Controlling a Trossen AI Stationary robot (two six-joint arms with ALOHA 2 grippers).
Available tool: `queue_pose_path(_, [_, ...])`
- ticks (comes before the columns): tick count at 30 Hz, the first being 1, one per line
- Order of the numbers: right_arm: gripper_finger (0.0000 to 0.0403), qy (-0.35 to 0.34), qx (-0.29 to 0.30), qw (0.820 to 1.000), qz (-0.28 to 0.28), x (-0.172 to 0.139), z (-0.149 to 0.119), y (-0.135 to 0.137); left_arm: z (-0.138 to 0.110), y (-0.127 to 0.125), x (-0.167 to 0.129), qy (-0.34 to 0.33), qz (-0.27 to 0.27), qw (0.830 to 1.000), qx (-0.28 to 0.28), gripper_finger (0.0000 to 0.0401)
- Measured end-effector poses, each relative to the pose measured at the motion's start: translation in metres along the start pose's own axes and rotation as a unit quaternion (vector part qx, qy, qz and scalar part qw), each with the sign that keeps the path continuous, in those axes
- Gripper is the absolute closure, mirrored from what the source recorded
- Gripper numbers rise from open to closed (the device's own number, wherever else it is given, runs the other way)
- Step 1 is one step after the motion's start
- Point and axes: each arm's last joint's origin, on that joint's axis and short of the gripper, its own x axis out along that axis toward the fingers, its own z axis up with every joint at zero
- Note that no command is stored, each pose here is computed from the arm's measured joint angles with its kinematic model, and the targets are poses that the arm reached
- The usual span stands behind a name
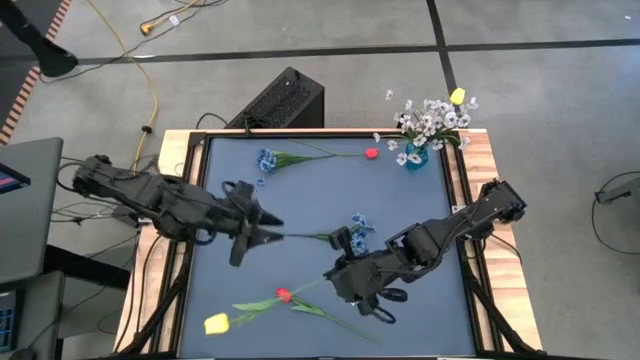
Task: Sort flowers into vase by color
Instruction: Put the yellow flower into the blue vase
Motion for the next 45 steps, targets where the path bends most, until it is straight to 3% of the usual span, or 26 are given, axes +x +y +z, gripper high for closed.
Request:
queue_pose_path(4, [0.0375, -0.081, 0.033, 0.996, 0.021, -0.025, 0.013, -0.007, 0.01, 0.003, -0.021, -0.059, 0.041, 0.994, 0.077, 0.0237])
queue_pose_path(8, [0.0375, -0.175, 0.077, 0.981, 0.018, -0.048, 0.027, -0.017, 0.015, 0.004, -0.03, -0.083, 0.055, 0.989, 0.114, 0.0237])
queue_pose_path(12, [0.0375, -0.25, 0.119, 0.961, 0.016, -0.067, 0.035, -0.033, 0.025, -0.007, -0.031, -0.141, 0.011, 0.977, 0.159, 0.0236])
queue_pose_path(16, [0.0375, -0.325, 0.14, 0.935, 0.002, -0.074, 0.046, -0.045, 0.032, -0.024, -0.031, -0.198, -0.055, 0.954, 0.22, 0.0236])
queue_pose_path(19, [0.0375, -0.369, 0.164, 0.915, -0.011, -0.078, 0.052, -0.055, 0.033, -0.03, -0.028, -0.217, -0.063, 0.945, 0.238, 0.0236])
queue_pose_path(22, [0.0375, -0.377, 0.195, 0.905, -0.02, -0.076, 0.05, -0.066, 0.036, -0.035, -0.025, -0.247, -0.077, 0.937, 0.233, 0.0236])
queue_pose_path(27, [0.0375, -0.36, 0.217, 0.907, -0.033, -0.06, 0.046, -0.078, 0.043, -0.043, -0.02, -0.301, -0.095, 0.921, 0.228, 0.0236])
queue_pose_path(38, [0.0375, -0.361, 0.237, 0.9, -0.057, -0.053, 0.045, -0.088, 0.042, -0.048, -0.016, -0.311, -0.125, 0.912, 0.237, 0.0237])
queue_pose_path(45, [0.0375, -0.361, 0.248, 0.896, -0.076, -0.053, 0.043, -0.093, 0.048, -0.043, -0.037, -0.326, -0.124, 0.908, 0.233, 0.0237])
